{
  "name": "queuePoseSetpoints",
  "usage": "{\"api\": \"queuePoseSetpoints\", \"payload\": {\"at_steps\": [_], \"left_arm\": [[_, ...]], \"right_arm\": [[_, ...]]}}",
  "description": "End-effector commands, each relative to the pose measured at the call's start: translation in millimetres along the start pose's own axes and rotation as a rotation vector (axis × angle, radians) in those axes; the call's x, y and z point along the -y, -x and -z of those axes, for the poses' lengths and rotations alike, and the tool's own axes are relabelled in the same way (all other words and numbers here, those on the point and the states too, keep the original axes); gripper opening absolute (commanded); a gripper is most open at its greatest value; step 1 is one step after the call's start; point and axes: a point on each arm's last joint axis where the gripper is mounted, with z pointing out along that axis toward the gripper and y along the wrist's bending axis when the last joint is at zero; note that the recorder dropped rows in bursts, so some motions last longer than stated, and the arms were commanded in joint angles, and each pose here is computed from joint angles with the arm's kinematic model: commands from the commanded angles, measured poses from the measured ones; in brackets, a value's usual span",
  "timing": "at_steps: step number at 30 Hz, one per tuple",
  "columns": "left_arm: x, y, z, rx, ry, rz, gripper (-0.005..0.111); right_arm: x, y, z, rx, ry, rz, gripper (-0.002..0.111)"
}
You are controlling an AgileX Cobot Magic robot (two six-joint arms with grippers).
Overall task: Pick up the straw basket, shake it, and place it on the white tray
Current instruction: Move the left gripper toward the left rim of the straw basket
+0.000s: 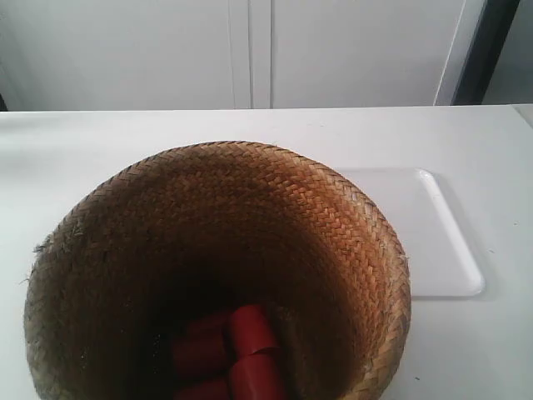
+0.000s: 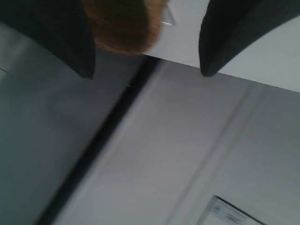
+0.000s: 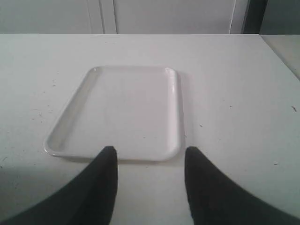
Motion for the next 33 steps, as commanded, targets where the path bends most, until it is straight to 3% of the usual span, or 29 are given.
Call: {"api": "queuePoseSetpoints", "payload": {"at_steps": [1,6,9,10,12,13,14,15,17,20,22,23,24,25,27,28,30,31,32,33], "left_arm": [[23.7,-1,-7,-0.145,-0.232,0.041,0.067],[19.3,-11,-14,-0.296,-0.238,0.013,0.067],[22.7,14,-22,-0.157,-0.190,0.041,0.067],[25.5,25,-24,-0.083,-0.185,-0.010,0.067],[30.6,43,-26,0.030,-0.161,-0.226,0.067],[32.1,51,-27,0.067,-0.126,-0.395,0.067],[31.0,57,-27,0.090,-0.066,-0.580,0.067],[25.7,68,-27,0.141,0.048,-0.667,0.064],[18.3,80,-25,0.162,0.209,-0.769,0.062],[6.8,85,-23,0.148,0.357,-0.781,0.053],[2.7,87,-26,0.096,0.408,-0.999,0.049],[2.1,87,-28,0.042,0.422,-1.233,0.049],[-1.4,86,-28,-0.024,0.449,-1.369,0.049],[-4.3,85,-27,-0.049,0.469,-1.341,0.049],[-7.3,88,-27,-0.048,0.507,-0.911,0.048],[-9.9,90,-29,-0.132,0.544,-0.783,0.048],[-14.1,92,-35,-0.440,0.634,-0.666,0.048],[-12.5,89,-38,-0.686,0.653,-0.600,0.049],[-9.1,89,-38,-0.770,0.653,-0.550,0.051],[0.9,86,-41,-0.899,0.611,-0.413,0.057]], "right_arm": [[1,-1,0,0.005,-0.008,0.008,0.043],[1,-1,0,0.005,-0.008,0.008,0.043],[1,-1,0,0.005,-0.008,0.008,0.043],[1,-1,0,0.005,-0.008,0.008,0.043],[1,-1,0,0.005,-0.008,0.008,0.043],[1,-1,0,0.005,-0.008,0.008,0.043],[1,-1,0,0.005,-0.008,0.008,0.043],[1,-1,0,0.005,-0.008,0.008,0.043],[1,-1,0,0.005,-0.008,0.009,0.043],[0,-1,0,0.005,-0.006,0.006,0.043],[0,-1,0,0.005,-0.006,0.006,0.043],[0,-1,0,0.005,-0.006,0.006,0.043],[0,-1,0,0.005,-0.006,0.006,0.043],[0,-1,0,0.005,-0.006,0.006,0.043],[0,-1,0,0.005,-0.006,0.006,0.043],[0,-1,0,0.005,-0.006,0.006,0.043],[0,-1,0,0.005,-0.006,0.006,0.043],[0,-1,0,0.005,-0.006,0.006,0.043],[0,-1,0,0.005,-0.006,0.006,0.043],[0,-1,0,0.005,-0.006,0.006,0.043]]}}
